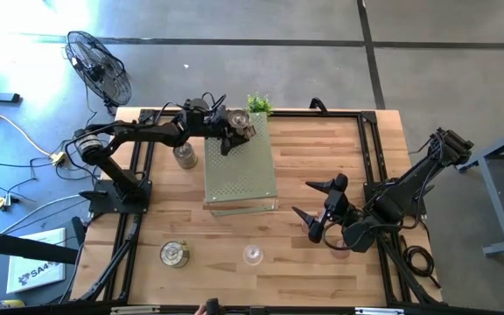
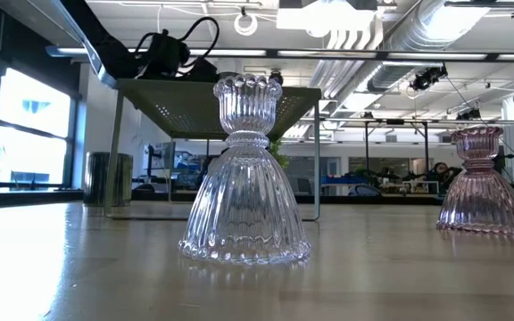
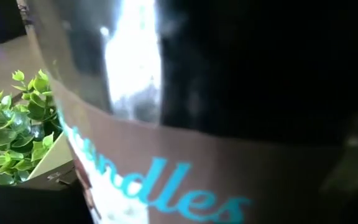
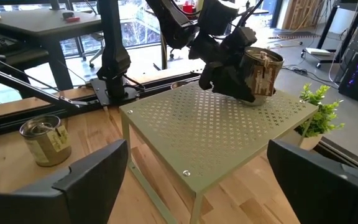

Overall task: Pick & Place candle stick holders
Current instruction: Put the right brown scented candle on the shelf

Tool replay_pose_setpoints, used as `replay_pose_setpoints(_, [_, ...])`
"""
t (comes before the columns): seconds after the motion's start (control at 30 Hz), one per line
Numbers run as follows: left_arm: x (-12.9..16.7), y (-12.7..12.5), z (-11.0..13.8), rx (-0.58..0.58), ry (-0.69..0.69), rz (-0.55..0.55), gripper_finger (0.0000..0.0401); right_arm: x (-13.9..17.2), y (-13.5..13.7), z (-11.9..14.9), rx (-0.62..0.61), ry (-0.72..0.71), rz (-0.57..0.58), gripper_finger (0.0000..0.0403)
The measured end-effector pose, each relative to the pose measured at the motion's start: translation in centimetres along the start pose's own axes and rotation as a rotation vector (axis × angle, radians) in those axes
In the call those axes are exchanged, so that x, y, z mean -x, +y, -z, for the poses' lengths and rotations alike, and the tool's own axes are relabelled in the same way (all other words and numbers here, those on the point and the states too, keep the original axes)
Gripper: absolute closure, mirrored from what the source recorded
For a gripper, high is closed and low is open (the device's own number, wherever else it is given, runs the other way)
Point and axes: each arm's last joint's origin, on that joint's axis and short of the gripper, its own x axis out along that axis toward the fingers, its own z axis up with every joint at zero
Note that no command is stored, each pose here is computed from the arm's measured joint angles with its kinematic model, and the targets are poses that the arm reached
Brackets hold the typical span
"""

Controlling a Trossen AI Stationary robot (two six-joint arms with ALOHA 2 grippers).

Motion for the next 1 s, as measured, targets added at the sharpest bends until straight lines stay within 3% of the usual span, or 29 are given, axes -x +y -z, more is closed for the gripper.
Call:
replay_pose_setpoints(0.73, [-0.2,-0.2,0.0,0.025,0.006,-0.064,0.0041,0.0,0.0,0.0,0.002,0.003,-0.002,0.0022])
replay_pose_setpoints(1.0, [-0.8,-1.3,0.0,-0.054,0.017,-0.119,0.0041,-0.4,-0.2,1.8,0.01,-0.009,0.022,0.0023])
